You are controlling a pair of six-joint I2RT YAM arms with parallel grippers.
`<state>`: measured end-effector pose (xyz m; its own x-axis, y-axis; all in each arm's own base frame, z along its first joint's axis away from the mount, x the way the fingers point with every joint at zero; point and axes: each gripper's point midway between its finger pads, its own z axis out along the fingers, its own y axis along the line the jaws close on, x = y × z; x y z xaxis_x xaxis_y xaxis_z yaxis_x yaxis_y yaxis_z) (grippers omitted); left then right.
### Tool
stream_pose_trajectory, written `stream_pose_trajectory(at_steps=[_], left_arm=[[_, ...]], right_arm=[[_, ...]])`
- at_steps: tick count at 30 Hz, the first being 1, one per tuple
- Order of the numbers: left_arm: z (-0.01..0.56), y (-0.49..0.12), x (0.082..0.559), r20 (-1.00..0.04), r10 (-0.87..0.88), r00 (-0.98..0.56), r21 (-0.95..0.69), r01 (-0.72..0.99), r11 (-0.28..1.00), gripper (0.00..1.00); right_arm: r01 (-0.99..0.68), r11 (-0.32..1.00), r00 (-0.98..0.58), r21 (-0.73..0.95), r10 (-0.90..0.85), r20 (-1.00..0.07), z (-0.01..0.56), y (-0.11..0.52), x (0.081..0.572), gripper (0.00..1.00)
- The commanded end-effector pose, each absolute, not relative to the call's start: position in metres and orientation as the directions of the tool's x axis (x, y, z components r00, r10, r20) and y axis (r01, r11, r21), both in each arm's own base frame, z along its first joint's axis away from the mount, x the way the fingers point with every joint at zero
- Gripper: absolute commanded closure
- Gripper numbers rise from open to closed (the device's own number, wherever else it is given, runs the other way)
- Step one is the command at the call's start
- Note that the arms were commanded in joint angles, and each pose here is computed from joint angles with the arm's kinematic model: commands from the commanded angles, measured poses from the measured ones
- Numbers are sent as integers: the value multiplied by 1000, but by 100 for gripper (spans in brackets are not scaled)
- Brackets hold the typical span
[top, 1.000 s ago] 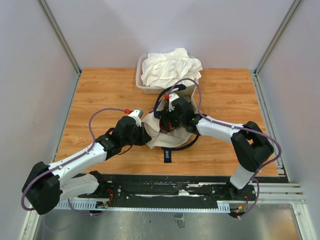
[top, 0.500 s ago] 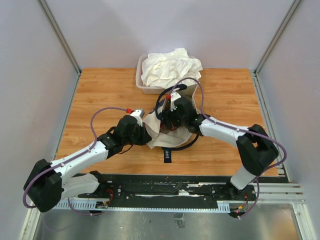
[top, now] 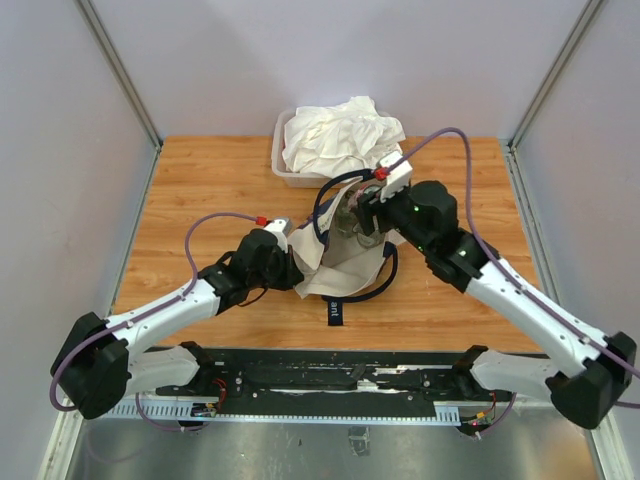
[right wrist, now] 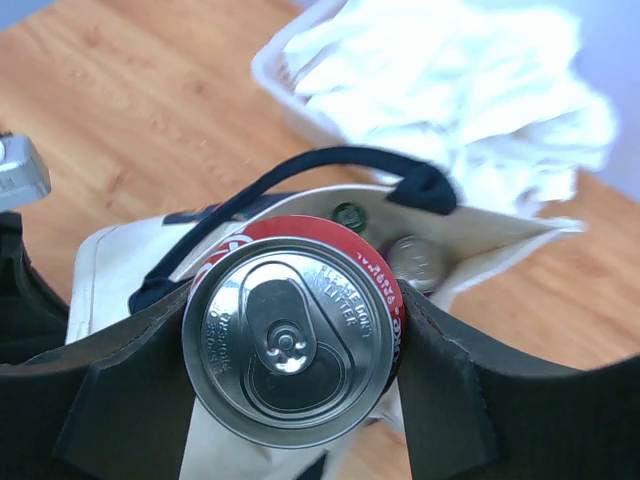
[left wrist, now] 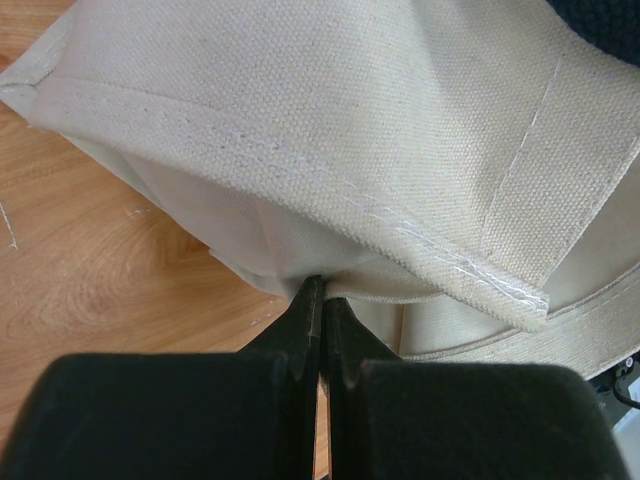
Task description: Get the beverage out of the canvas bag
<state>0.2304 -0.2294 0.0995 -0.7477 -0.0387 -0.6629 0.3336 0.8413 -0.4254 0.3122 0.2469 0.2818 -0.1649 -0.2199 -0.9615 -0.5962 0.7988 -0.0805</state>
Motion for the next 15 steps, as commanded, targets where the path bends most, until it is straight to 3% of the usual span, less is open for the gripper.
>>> stream_pose_trajectory(at_steps=[1, 8, 15], left_arm=[[84, -226, 212, -603, 30, -797, -407, 340, 848, 99], [84, -229, 211, -599, 33, -800, -416, 346, 841, 100], [87, -227, 212, -606, 28, -795, -412, 344, 844, 100]], right_arm=[[-418, 891, 75, -177, -160, -984, 382, 195, 310, 99], [-56, 969, 52, -242, -239, -970, 391, 101, 314, 99], [62, 991, -97, -121, -115, -989, 321, 35, 340, 99]])
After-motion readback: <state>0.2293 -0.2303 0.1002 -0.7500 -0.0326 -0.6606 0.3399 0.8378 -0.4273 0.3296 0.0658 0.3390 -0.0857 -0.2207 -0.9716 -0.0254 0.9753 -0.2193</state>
